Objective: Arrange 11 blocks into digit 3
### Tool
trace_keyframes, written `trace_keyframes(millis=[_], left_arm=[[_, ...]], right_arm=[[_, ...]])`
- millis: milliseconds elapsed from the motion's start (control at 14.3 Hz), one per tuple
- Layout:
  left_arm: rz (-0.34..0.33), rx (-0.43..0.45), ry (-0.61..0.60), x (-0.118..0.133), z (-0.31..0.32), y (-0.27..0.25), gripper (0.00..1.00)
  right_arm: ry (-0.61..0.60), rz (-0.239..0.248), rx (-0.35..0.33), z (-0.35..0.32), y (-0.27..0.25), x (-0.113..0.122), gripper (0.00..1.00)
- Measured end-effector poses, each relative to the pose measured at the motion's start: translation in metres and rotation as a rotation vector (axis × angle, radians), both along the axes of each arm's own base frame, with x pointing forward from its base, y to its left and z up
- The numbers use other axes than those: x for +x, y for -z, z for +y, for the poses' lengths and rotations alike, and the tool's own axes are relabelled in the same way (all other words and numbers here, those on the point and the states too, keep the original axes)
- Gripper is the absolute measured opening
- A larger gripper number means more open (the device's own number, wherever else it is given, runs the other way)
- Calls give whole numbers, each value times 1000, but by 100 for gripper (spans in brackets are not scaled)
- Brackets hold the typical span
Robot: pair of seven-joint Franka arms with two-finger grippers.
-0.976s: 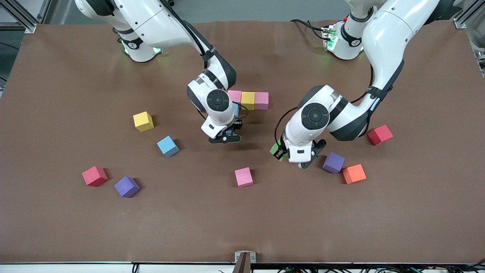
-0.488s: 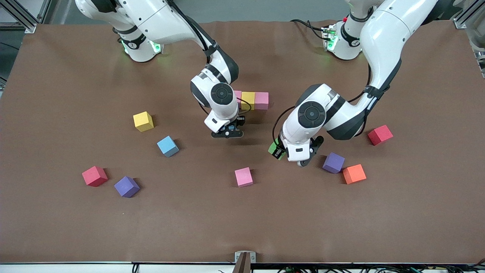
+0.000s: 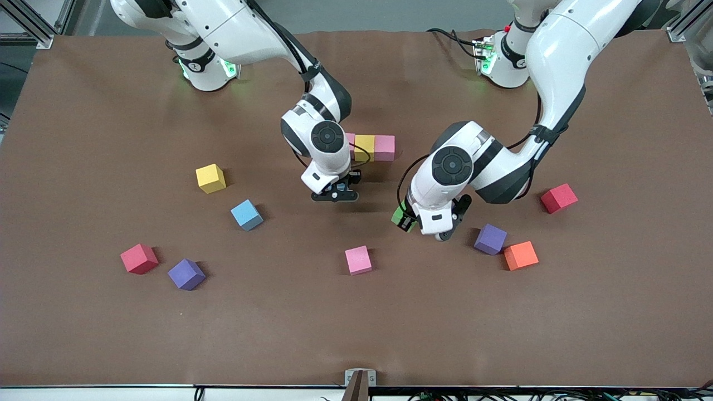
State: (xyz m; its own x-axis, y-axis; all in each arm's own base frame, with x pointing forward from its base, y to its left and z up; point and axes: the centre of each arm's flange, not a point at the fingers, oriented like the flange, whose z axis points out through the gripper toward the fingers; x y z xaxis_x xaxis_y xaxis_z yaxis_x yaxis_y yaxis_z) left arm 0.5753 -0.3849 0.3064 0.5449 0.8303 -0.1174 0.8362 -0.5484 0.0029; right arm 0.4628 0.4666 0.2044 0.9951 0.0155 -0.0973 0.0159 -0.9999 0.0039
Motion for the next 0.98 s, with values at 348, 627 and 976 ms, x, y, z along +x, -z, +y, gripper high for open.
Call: trace_keyframes(millis=[348,627,976], left_arm=[[11,6,-65,-4,-5,2,56],[16,9,-93,-8,-11,3,56],[28,15,-148,-13,-17,6,56]], right_arm=[[-2,9,-3,4,4,-6,80],[7,4,-1,6,-3,0,100],[39,31,-27,-8,-49,38,100]])
